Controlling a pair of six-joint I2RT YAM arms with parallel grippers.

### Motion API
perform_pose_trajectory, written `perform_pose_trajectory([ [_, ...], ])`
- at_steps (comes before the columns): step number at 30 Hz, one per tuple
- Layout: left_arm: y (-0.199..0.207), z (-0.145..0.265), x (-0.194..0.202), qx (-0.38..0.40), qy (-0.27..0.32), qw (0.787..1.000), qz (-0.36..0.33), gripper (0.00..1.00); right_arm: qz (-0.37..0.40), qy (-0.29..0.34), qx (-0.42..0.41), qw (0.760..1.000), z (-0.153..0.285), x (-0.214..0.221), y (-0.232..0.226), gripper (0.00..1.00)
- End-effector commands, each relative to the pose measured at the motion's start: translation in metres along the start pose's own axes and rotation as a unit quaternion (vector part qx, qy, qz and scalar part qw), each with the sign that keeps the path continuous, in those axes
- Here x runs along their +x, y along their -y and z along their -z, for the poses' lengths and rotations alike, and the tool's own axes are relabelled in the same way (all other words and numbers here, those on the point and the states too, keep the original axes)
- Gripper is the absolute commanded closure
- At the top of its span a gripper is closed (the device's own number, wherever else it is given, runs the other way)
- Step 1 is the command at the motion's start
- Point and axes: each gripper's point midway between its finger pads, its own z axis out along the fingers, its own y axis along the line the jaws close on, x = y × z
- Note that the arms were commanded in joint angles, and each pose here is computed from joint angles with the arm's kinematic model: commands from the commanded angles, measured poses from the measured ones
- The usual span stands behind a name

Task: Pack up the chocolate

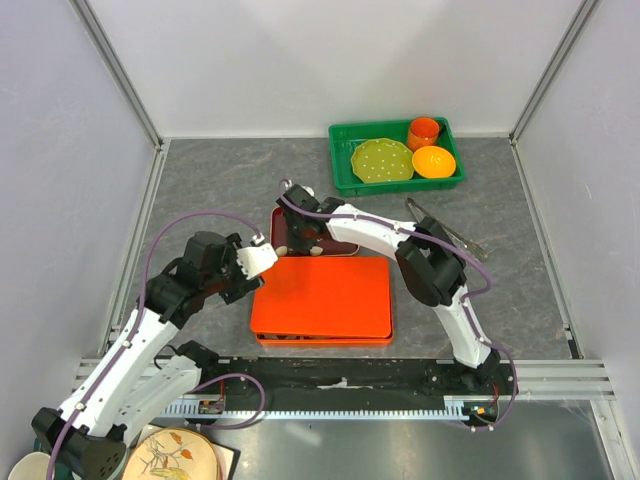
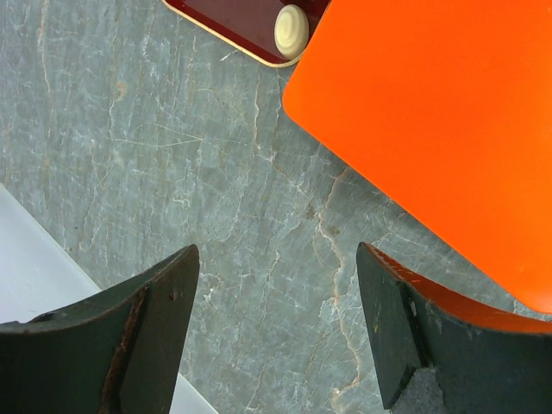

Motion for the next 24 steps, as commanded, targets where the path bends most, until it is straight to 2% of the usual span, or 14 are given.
perform_pose_trajectory([
  [1,-0.010,0.004,-0.006,-0.023,0.011,1.000,0.009,0.20,0.002,0.007,-0.043,0.999,0.005,0.001,-0.028,1.00],
  [15,-0.012,0.006,-0.006,-0.027,0.014,1.000,0.008,0.20,0.012,0.010,-0.050,0.999,0.019,0.010,-0.031,1.00],
  [21,-0.010,0.004,-0.001,-0.027,0.008,1.000,0.003,0.20,0.011,0.036,-0.038,0.999,0.027,-0.013,-0.035,1.00],
  [24,-0.008,-0.001,0.007,-0.028,-0.002,1.000,-0.002,0.20,-0.001,0.068,-0.024,0.997,0.045,-0.039,-0.025,1.00],
])
